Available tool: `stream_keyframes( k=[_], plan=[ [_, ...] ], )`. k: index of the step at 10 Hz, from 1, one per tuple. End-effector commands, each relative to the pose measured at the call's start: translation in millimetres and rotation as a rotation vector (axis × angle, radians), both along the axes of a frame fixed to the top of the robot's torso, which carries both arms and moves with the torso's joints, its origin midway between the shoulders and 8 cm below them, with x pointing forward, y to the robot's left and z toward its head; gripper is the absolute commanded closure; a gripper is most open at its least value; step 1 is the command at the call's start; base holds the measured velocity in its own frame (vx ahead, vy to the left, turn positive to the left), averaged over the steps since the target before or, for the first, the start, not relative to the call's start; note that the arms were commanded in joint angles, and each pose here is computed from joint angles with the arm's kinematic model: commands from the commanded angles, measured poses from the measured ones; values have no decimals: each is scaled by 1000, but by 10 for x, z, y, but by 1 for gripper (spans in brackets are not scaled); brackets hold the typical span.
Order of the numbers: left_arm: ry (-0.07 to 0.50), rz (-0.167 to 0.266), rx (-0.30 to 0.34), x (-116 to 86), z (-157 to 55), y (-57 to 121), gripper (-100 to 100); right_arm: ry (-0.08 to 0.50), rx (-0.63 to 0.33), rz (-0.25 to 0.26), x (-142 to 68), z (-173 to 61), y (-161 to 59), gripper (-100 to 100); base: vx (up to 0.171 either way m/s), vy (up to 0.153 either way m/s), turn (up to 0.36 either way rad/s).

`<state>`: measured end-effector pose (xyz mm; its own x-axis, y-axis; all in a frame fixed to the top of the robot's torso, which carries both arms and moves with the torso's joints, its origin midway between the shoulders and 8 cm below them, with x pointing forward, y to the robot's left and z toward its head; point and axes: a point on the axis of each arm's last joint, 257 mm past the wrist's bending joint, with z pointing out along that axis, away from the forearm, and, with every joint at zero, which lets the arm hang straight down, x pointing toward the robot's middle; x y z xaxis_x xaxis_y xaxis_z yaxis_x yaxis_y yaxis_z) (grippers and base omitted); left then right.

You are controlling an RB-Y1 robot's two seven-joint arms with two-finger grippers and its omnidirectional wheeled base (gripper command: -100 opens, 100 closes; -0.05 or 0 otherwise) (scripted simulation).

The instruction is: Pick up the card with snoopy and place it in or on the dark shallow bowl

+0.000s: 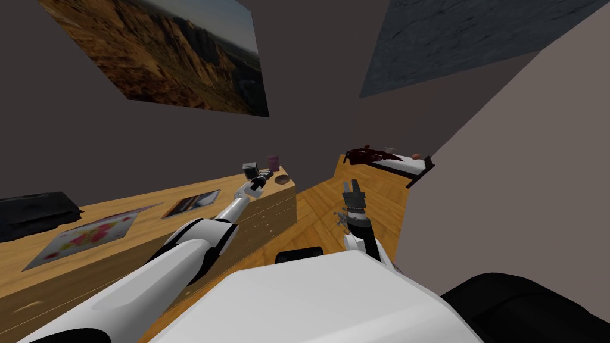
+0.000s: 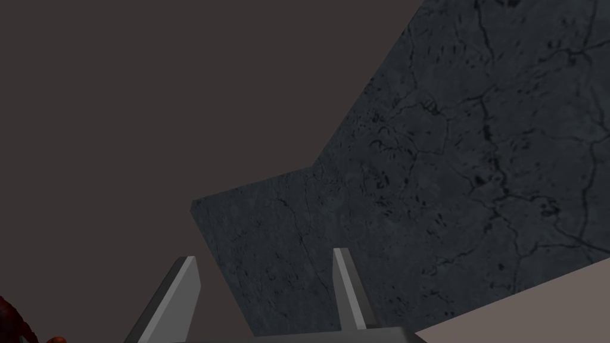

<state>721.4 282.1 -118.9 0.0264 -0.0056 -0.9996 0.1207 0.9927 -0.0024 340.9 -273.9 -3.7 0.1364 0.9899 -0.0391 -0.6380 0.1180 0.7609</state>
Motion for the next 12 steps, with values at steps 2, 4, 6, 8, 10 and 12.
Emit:
stream_keyframes(
  k=[2, 4, 6, 8, 10, 12],
  plan=[
    [9, 25, -4, 46, 16, 92, 100, 0, 0, 0, 0, 0, 0, 0, -35, -176, -83],
    [11, 25, -5, 50, 12, 87, -100, 0, 0, 0, 0, -1, -1, 0, -2, -17, -1],
    [10, 25, -5, 50, 13, 86, -100, 0, -1, 0, 0, -1, -1, 0, 0, 0, 0],
    [10, 23, -6, 51, 14, 71, 0, 0, -1, 0, 0, -1, -1, 0, 0, -2, -7],
    [13, 42, -6, 150, 207, 63, -100, 0, -1, 0, 0, 0, -1, 0, -45, 46, -102],
    [16, 56, -6, 218, 355, 59, -100, 0, -1, 0, 0, 0, -1, 0, -66, 74, -73]
  ],
)
